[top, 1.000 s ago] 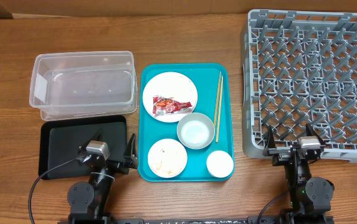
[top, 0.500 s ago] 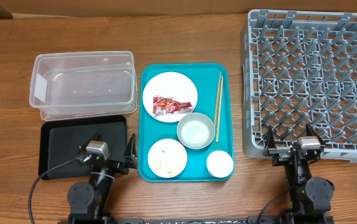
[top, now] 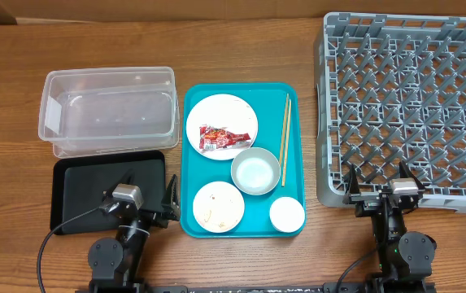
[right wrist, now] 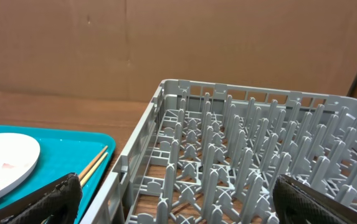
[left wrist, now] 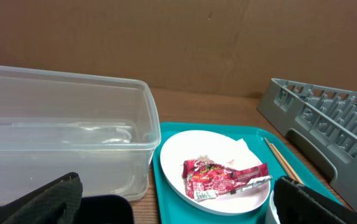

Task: Sort waste into correct bins and load items into the dishwasher

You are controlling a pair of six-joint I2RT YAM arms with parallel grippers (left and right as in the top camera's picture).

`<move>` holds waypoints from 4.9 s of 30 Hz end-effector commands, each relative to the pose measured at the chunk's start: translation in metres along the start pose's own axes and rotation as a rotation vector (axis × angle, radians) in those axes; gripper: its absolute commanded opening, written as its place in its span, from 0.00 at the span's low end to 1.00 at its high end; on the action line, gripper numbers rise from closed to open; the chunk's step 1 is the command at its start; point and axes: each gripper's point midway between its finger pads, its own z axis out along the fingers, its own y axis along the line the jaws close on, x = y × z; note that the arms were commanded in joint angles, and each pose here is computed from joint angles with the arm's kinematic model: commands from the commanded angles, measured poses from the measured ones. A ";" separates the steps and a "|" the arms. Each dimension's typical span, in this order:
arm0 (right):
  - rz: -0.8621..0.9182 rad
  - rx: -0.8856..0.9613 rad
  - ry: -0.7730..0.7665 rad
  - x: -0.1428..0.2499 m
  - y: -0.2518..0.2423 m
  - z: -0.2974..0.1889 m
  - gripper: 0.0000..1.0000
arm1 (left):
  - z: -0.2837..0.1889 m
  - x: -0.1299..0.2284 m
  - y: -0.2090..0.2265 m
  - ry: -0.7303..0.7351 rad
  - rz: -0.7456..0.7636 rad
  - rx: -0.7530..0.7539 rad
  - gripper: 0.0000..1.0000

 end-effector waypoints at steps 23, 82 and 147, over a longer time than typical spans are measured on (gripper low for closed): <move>0.153 -0.298 -0.036 -0.010 0.050 -0.007 1.00 | -0.002 0.004 -0.024 0.038 -0.215 0.135 1.00; 0.479 -0.576 0.807 -0.120 0.096 0.005 1.00 | 0.029 0.062 -0.215 1.181 0.086 0.065 0.80; 0.344 -1.331 0.625 -0.186 0.216 -0.062 0.68 | 0.021 -0.108 -0.241 1.111 -0.632 1.195 0.04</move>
